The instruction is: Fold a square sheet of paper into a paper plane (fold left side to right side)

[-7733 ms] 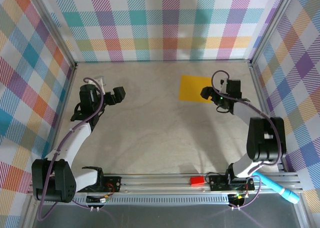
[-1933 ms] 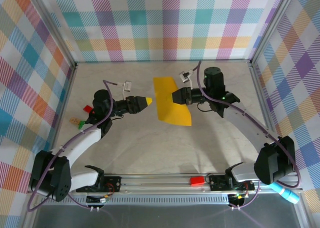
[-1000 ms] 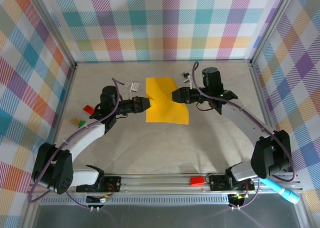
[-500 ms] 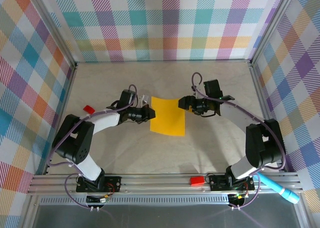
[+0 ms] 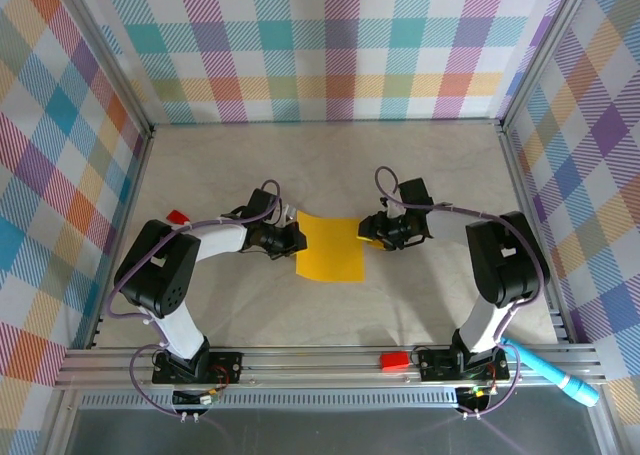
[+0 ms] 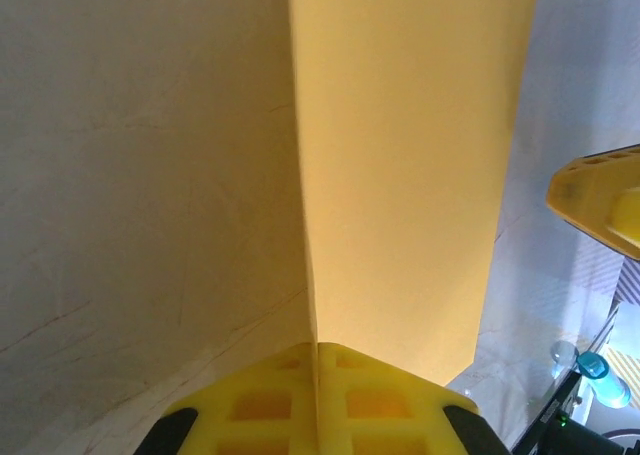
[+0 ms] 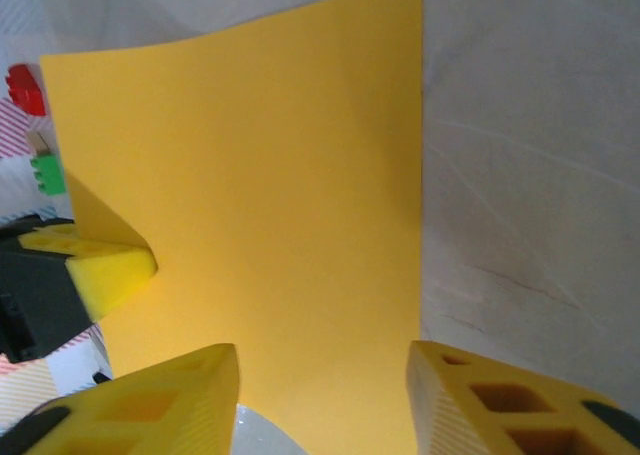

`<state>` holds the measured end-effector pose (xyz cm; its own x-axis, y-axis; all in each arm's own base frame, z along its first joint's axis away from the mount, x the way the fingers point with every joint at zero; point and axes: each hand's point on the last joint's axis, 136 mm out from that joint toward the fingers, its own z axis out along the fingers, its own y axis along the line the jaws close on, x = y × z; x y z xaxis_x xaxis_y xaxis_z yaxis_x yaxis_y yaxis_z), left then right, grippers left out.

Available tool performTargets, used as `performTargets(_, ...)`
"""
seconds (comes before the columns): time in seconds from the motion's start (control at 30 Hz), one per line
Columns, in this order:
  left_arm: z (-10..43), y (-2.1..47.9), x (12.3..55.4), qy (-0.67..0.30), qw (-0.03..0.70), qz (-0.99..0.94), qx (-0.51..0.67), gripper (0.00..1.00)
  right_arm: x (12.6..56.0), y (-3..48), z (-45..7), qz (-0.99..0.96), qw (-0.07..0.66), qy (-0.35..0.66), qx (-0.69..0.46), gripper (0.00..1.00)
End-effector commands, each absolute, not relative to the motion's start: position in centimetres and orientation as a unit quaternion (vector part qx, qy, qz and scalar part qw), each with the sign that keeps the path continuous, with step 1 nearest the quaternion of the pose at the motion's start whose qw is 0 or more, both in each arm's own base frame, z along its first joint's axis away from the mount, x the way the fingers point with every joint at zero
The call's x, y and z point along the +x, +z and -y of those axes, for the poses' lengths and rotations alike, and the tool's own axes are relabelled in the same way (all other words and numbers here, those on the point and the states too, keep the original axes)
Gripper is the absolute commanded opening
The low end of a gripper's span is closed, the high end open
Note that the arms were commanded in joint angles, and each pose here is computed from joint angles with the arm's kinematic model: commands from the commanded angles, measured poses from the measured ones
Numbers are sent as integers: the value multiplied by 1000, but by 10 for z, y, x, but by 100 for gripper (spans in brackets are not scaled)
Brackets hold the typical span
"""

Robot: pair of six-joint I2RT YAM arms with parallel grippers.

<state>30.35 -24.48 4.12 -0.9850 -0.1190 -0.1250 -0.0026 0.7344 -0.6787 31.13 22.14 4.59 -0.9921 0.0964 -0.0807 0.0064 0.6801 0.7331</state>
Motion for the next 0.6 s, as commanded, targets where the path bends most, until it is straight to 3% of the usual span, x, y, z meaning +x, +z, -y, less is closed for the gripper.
performTargets(0.0, 248, 48, 304, -362, 85, -928, -19, 3, 307, 44, -230, -907, 44, 419, 24, 39)
performTargets(0.23, 253, 61, 306, -377, 91, -921, -16, 12, 296, 23, -228, -915, 14, 403, 31, 19)
performTargets(0.57, 267, 97, 310, -412, 108, -905, -2, 34, 283, -5, -213, -937, -13, 345, 42, 16)
